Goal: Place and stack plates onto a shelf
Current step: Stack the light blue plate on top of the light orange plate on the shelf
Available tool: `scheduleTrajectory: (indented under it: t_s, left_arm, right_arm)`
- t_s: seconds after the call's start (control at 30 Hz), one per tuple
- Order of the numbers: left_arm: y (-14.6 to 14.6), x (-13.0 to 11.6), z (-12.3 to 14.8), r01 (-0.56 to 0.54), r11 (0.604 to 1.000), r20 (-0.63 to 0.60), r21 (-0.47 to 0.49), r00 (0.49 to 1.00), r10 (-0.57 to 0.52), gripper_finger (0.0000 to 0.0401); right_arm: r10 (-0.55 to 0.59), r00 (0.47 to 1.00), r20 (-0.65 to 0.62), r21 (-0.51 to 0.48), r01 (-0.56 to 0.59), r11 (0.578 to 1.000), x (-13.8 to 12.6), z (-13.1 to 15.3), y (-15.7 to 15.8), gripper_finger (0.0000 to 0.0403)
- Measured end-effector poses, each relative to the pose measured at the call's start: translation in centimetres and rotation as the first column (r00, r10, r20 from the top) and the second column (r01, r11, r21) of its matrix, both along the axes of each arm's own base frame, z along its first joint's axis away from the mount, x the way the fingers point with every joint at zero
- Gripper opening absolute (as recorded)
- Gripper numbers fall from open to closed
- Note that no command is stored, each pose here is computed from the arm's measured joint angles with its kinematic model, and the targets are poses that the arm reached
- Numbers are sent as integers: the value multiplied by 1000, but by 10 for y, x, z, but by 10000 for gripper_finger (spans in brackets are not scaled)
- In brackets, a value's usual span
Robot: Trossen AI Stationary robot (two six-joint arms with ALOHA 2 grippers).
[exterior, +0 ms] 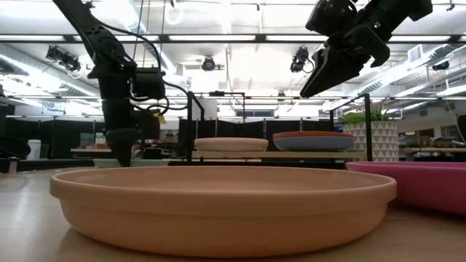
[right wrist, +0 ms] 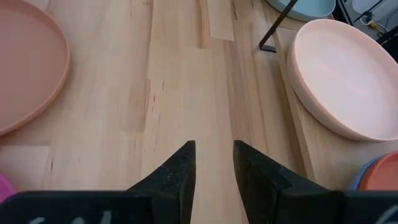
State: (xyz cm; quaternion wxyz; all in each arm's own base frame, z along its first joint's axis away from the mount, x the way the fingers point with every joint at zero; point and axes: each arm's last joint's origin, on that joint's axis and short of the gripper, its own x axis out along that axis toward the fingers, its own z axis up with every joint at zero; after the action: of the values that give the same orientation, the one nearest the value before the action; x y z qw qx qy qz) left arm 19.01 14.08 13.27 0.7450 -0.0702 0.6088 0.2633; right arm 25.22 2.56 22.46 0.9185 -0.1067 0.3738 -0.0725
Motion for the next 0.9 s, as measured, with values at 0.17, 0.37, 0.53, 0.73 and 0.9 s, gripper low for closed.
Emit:
scheduleTrajectory:
  t_s: [0.17, 0.37, 0.53, 0.73, 0.9]
  left_arm:
    - [-1, 0, 5, -31, 999, -36, -34, 999, 29, 29]
    - [-2, 7, 37, -80, 994, -63, -81, 995, 75, 17]
    - [-18, 15, 74, -48, 959, 11, -278, 999, 53, 16]
    - [-60, 28, 111, 58, 950, 61, -308, 997, -41, 16]
    - [-103, 40, 116, 133, 922, 112, -364, 989, -98, 16]
  right_arm:
    - [4, 1000, 0, -5, -4, 1000, 0, 0, 0, 115]
    - [4, 1000, 0, -6, -4, 1000, 0, 0, 0, 115]
    - [5, 1000, -11, -8, -5, 1000, -1, -1, 0, 115]
    - [4, 1000, -19, -9, -4, 1000, -1, -1, 0, 115]
    - [0, 1000, -13, -8, 0, 1000, -1, -1, 0, 115]
